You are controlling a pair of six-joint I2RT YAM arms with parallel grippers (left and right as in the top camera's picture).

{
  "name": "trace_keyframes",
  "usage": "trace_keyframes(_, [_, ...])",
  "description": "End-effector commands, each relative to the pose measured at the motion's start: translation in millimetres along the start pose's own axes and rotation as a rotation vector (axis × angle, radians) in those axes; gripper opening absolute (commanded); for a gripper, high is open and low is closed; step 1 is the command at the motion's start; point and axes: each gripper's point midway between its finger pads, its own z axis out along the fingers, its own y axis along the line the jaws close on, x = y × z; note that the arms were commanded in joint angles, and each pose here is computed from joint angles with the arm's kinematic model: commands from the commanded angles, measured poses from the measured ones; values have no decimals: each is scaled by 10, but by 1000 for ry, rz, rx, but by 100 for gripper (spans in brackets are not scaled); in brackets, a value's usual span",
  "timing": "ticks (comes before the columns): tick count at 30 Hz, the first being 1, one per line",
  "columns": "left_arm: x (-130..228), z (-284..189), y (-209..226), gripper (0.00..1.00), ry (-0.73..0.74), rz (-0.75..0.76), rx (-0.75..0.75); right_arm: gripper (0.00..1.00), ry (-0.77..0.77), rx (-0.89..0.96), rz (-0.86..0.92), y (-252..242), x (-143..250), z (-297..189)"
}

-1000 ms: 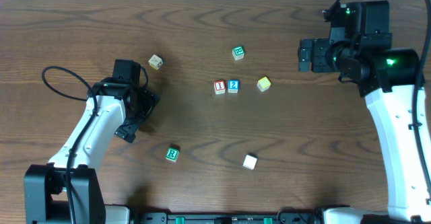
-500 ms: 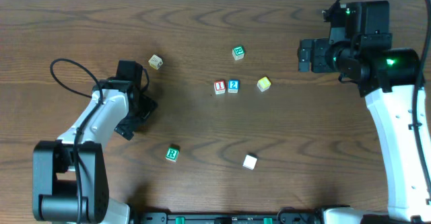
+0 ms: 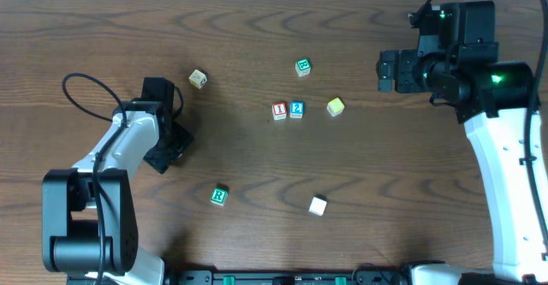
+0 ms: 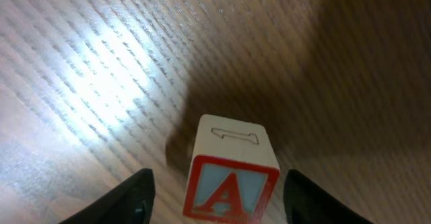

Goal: Spell out Ai2
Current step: 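Grasp the red 'A' block with the left gripper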

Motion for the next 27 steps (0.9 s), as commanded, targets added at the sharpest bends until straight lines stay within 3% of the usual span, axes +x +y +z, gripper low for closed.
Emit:
trace_keyframes(1, [-34, -6, -58, 56, 3, 22, 17, 99, 9, -1, -4, -26, 22, 16])
trace_keyframes(11, [-70, -6, -46, 38, -9, 42, 14, 99, 12, 0, -4, -27, 28, 16])
trace_keyframes(18, [-70, -6, -44, 31, -9, 53, 13, 99, 12, 0, -4, -27, 28, 16])
trace_keyframes(22, [-72, -10, -50, 20, -9, 69, 15, 99, 12, -1, -4, -27, 27, 16])
trace_keyframes(25, [-87, -40, -103, 6, -9, 70, 32, 99, 11, -1, -4, -27, 26, 16])
trace_keyframes(27, [-128, -96, -189, 5, -21, 87, 56, 99, 10, 0, -4, -27, 23, 16])
